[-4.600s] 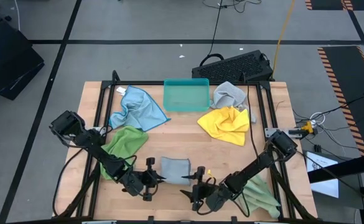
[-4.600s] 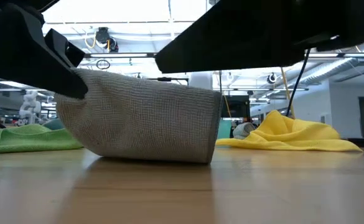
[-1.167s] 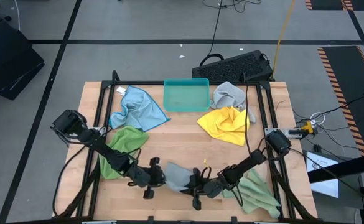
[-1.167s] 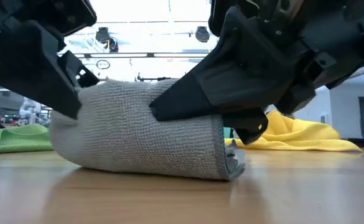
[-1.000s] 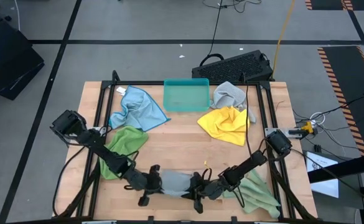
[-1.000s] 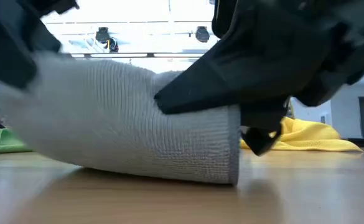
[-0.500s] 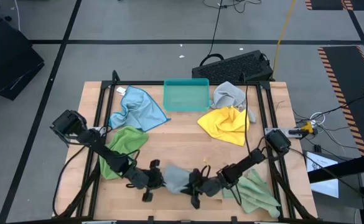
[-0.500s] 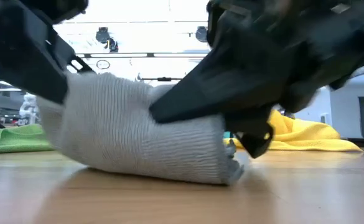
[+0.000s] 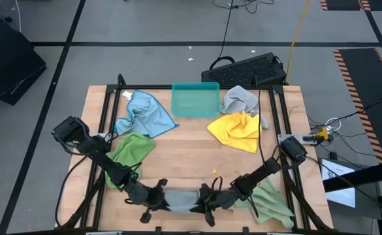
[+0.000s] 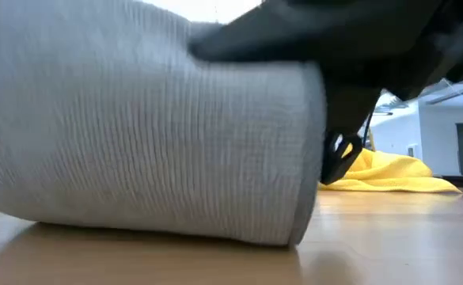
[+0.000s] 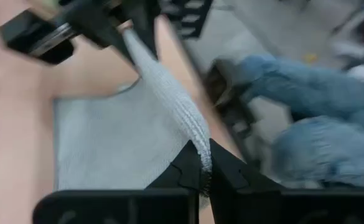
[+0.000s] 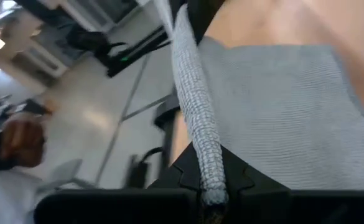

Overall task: Fold microfiber towels
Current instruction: Fold the dark gray microfiber cloth

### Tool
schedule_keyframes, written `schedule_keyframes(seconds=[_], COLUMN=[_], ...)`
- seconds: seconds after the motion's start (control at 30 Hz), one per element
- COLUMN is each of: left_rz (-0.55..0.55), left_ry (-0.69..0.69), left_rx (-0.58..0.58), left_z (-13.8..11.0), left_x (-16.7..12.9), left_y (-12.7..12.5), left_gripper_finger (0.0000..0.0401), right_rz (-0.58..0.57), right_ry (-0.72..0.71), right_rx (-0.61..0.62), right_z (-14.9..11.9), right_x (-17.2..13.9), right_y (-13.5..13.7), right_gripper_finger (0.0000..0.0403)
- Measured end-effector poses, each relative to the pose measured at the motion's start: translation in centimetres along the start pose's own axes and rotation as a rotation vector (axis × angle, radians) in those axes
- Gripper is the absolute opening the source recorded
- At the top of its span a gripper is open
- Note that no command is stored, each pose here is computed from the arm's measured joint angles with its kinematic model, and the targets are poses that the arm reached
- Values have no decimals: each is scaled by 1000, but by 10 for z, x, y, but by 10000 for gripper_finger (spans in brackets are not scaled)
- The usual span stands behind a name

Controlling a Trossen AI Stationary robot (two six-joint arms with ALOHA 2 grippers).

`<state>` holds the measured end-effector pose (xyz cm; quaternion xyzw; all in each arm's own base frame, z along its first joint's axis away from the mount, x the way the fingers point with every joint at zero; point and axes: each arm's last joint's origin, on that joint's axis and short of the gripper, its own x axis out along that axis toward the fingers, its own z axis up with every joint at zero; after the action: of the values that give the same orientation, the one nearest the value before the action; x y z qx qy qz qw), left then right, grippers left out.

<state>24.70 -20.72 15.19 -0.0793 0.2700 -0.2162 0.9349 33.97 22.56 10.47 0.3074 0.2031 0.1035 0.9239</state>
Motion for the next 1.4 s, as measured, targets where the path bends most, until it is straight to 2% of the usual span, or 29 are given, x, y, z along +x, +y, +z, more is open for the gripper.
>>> schedule_keyframes(seconds=[0.13, 0.27, 0.4, 0.57, 0.63, 0.73, 0.83, 1.0, 1.13, 1.27, 1.4], left_rz=[136, 207, 112, -165, -212, -162, -67, 36, -34, -187, -219], left_ry=[98, 154, 146, 84, 24, 2, 54, 152, 148, 85, 23], left_rx=[-22, -82, -110, -79, -36, 15, 25, -59, -77, -52, 30], left_z=[-6, -7, -1, 6, 9, 8, 4, 0, 2, 7, 12], left_x=[1, 1, 3, 2, 1, 0, 0, 1, 1, 1, -4], left_y=[21, 42, 45, 17, 6, 2, 11, 36, 34, 16, 4], left_gripper_finger=[12, 6, 18, 9, 6, 12, 18, 6, 14, 17, 6], right_rz=[-109, -186, -164, 26, 72, 76, 29, -52, -58, 44, 112], right_ry=[12, 35, 33, 10, -6, -2, 8, 48, 54, 90, 73], right_rx=[37, 71, 58, 44, 24, 2, 17, 58, 84, 121, 81], right_z=[2, 0, 1, 3, 2, 1, -1, 0, 1, -1, 1], right_x=[2, 2, 2, 1, 0, -2, -2, 0, 1, 1, 1], right_y=[-14, -23, -21, -2, 6, 9, 6, -7, -9, 4, 18], right_gripper_finger=[11, 11, 11, 11, 11, 11, 11, 11, 11, 11, 11])
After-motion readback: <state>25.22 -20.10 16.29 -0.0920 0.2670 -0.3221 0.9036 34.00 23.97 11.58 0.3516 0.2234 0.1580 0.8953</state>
